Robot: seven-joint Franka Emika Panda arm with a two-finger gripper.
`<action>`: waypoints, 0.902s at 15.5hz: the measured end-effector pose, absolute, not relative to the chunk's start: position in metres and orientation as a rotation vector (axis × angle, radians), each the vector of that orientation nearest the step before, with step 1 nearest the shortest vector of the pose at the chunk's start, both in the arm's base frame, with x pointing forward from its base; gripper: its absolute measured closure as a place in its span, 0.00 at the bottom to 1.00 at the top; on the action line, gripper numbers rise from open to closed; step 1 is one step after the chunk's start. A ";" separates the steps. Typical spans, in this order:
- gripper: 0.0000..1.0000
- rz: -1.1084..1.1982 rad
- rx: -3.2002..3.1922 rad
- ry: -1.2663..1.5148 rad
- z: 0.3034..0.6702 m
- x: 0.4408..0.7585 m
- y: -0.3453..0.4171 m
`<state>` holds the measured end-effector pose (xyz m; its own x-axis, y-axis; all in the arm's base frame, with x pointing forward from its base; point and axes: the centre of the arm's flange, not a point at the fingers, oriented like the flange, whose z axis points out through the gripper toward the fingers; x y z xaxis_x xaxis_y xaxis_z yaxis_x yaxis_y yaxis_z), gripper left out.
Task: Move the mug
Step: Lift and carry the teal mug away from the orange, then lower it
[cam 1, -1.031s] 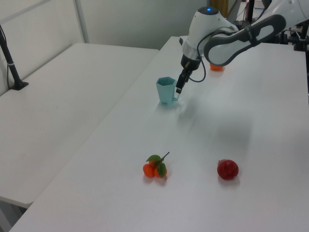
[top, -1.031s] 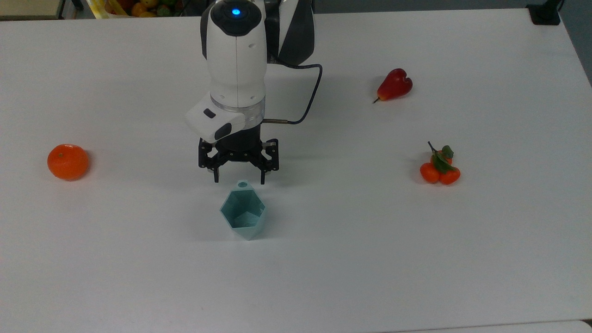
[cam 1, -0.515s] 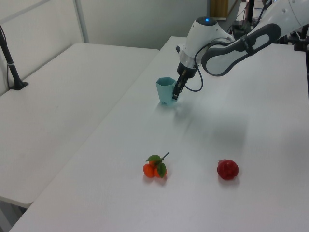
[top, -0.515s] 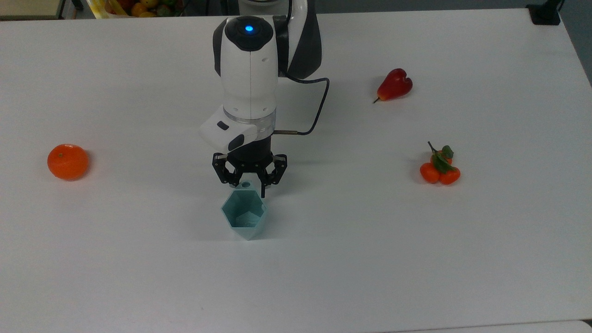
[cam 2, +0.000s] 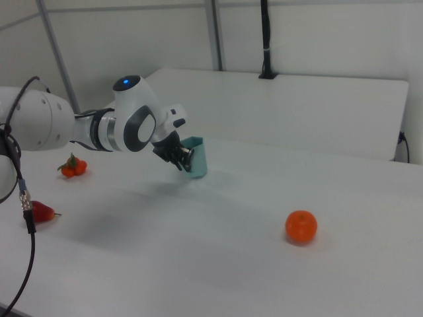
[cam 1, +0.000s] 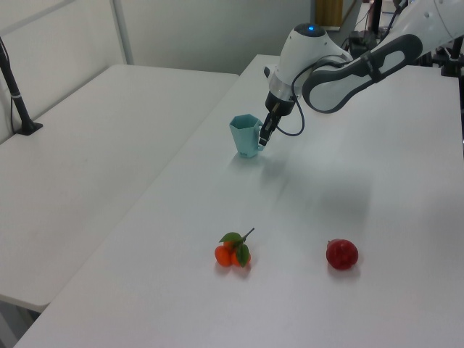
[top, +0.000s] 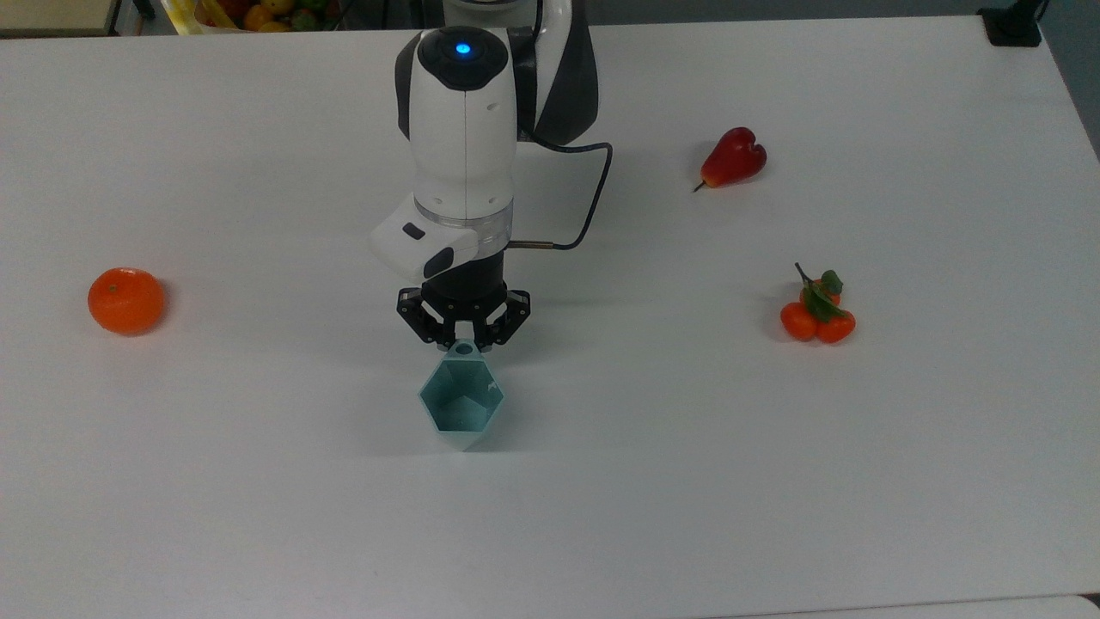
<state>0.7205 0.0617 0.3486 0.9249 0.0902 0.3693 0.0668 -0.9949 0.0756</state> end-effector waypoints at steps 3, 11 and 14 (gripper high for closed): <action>0.77 0.582 3.021 0.118 0.366 0.716 0.060; 0.77 0.410 3.051 0.092 0.419 0.611 0.045; 0.77 0.314 3.065 0.082 0.415 0.559 0.039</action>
<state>0.5593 0.0395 0.4146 0.9778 0.0592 0.2008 0.0470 -0.9968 0.0650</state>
